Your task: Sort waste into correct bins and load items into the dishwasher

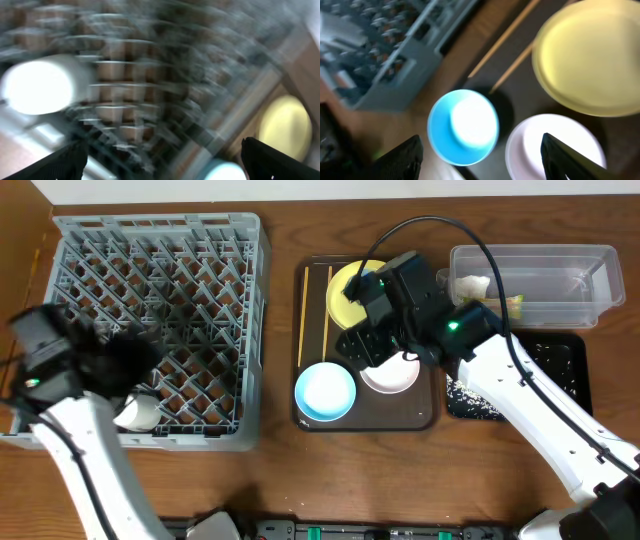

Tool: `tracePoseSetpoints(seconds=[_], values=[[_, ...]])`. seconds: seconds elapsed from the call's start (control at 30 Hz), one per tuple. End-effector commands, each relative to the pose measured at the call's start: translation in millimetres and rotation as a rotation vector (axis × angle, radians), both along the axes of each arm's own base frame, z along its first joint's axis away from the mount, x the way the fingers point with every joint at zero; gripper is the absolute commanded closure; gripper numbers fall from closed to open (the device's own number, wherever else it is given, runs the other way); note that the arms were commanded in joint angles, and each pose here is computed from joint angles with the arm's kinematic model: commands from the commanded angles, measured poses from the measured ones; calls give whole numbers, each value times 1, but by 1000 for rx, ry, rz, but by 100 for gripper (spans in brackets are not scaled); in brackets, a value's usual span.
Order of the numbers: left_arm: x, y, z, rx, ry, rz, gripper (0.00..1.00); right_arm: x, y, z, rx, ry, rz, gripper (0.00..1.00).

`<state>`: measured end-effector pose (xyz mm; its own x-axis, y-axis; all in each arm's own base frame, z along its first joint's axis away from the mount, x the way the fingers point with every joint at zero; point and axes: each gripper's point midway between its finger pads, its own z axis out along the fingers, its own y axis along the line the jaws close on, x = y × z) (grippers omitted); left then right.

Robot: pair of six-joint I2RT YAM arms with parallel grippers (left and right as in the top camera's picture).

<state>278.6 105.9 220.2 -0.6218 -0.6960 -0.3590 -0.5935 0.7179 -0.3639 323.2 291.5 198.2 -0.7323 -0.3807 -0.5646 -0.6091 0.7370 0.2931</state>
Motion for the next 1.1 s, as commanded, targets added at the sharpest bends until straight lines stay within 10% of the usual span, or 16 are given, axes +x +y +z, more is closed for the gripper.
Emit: tracePoseSetpoints(seconds=[0.0, 0.27, 0.77, 1.07], values=[[12, -76, 22, 83, -102, -428, 2, 12, -15, 7, -33, -43, -111, 26], [-3, -173, 20, 221, -93, -853, 2, 31, -43, 3, -76, -36, -329, 11], [-4, -179, 19, 219, -91, -872, 2, 33, -71, -2, -167, -38, -387, 1], [-4, -179, 19, 219, -91, -872, 2, 37, -97, 78, -95, -554, -287, 1]])
